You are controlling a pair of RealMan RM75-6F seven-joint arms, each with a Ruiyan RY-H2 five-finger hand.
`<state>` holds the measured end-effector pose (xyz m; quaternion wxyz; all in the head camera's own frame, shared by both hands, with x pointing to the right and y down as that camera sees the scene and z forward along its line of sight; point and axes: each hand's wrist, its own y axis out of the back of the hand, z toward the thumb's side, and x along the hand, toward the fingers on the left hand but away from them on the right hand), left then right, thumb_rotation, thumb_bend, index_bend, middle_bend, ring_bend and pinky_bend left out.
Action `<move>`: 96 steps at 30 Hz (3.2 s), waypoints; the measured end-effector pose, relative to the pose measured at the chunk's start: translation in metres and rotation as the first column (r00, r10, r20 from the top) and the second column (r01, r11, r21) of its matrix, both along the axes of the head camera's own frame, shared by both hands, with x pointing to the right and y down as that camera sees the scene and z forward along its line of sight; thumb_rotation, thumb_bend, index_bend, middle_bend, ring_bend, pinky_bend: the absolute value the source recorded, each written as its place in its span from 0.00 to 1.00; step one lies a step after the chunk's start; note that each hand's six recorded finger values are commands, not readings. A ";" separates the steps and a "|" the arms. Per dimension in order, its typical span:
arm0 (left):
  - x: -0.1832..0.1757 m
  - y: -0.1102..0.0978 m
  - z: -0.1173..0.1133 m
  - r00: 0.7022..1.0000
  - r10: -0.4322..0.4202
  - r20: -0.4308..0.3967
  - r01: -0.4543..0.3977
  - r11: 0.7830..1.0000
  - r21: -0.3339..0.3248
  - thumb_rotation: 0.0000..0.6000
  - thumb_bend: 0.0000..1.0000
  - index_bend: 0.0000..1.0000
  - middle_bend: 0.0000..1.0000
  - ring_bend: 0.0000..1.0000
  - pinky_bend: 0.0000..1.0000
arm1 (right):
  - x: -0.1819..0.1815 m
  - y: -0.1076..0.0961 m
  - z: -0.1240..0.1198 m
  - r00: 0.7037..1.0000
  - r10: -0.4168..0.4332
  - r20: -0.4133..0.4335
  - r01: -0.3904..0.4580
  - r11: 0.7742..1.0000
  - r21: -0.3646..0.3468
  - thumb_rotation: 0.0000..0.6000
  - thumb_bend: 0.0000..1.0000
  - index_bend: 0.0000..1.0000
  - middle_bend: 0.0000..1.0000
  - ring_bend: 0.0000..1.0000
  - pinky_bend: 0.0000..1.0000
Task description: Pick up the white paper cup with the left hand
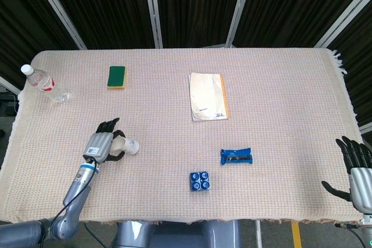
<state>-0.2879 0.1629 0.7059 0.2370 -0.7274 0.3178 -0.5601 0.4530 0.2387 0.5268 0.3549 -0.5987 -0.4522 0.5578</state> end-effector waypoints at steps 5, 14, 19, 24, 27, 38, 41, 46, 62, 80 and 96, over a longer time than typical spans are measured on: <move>-0.009 -0.005 -0.008 1.000 0.007 0.009 -0.007 1.000 0.014 1.00 0.08 0.06 0.00 0.00 0.00 | -0.001 0.000 0.000 1.000 -0.003 -0.002 0.003 1.000 0.000 1.00 0.00 0.00 0.00 0.00 0.00; -0.003 -0.007 -0.016 0.995 0.073 0.071 -0.074 0.997 0.021 1.00 0.08 0.18 0.00 0.00 0.00 | -0.001 0.000 -0.001 1.000 0.000 0.003 0.000 1.000 0.005 1.00 0.00 0.00 0.00 0.00 0.00; 0.006 -0.006 -0.012 0.980 0.123 0.155 -0.126 0.992 0.010 1.00 0.09 0.24 0.00 0.00 0.00 | 0.001 0.000 -0.003 1.000 0.005 0.008 -0.005 1.000 0.009 1.00 0.00 0.00 0.00 0.00 0.00; 0.017 -0.004 -0.007 0.965 0.152 0.214 -0.155 0.988 -0.007 1.00 0.09 0.28 0.00 0.00 0.00 | 0.002 0.000 -0.003 1.000 0.005 0.013 -0.005 1.000 0.007 1.00 0.00 0.00 0.00 0.00 0.00; 0.025 -0.003 -0.003 0.957 0.161 0.241 -0.165 0.986 -0.006 1.00 0.08 0.32 0.00 0.00 0.00 | 0.003 -0.001 -0.004 1.000 0.009 0.016 -0.009 1.000 0.008 1.00 0.00 0.00 0.00 0.00 0.00; 0.031 -0.003 0.005 0.945 0.145 0.293 -0.153 0.988 0.003 1.00 0.18 0.44 0.00 0.00 0.00 | 0.005 -0.001 -0.005 1.000 0.016 0.022 -0.017 1.000 0.010 1.00 0.00 0.00 0.00 0.00 0.00; 0.032 -0.004 0.002 0.957 0.121 0.263 -0.130 0.991 0.014 1.00 0.18 0.44 0.00 0.00 0.00 | 0.005 -0.001 -0.004 1.000 0.016 0.021 -0.016 1.000 0.008 1.00 0.00 0.00 0.00 0.00 0.00; 0.039 -0.008 -0.006 0.994 0.029 0.107 -0.034 0.998 0.047 1.00 0.18 0.44 0.00 0.00 0.00 | 0.004 -0.001 -0.003 1.000 0.016 0.019 -0.016 1.000 0.004 1.00 0.00 0.00 0.00 0.00 0.00; 0.059 -0.009 -0.001 0.854 -0.174 -0.491 0.181 0.983 -0.032 1.00 0.19 0.44 0.00 0.00 0.00 | 0.003 -0.001 -0.002 1.000 0.008 0.017 -0.009 1.000 0.005 1.00 0.00 0.00 0.00 0.00 0.00; 0.029 0.012 0.029 0.874 -0.164 -0.458 0.136 0.986 -0.095 1.00 0.19 0.30 0.00 0.00 0.00 | 0.001 -0.001 -0.001 1.000 0.003 0.015 -0.003 1.000 0.004 1.00 0.00 0.00 0.00 0.00 0.00; -0.003 0.015 0.005 0.884 -0.136 -0.447 0.139 0.990 -0.027 1.00 0.18 0.00 0.00 0.00 0.00 | 0.000 -0.001 0.002 1.000 -0.001 0.005 0.001 1.000 -0.007 1.00 0.00 0.00 0.00 0.00 0.00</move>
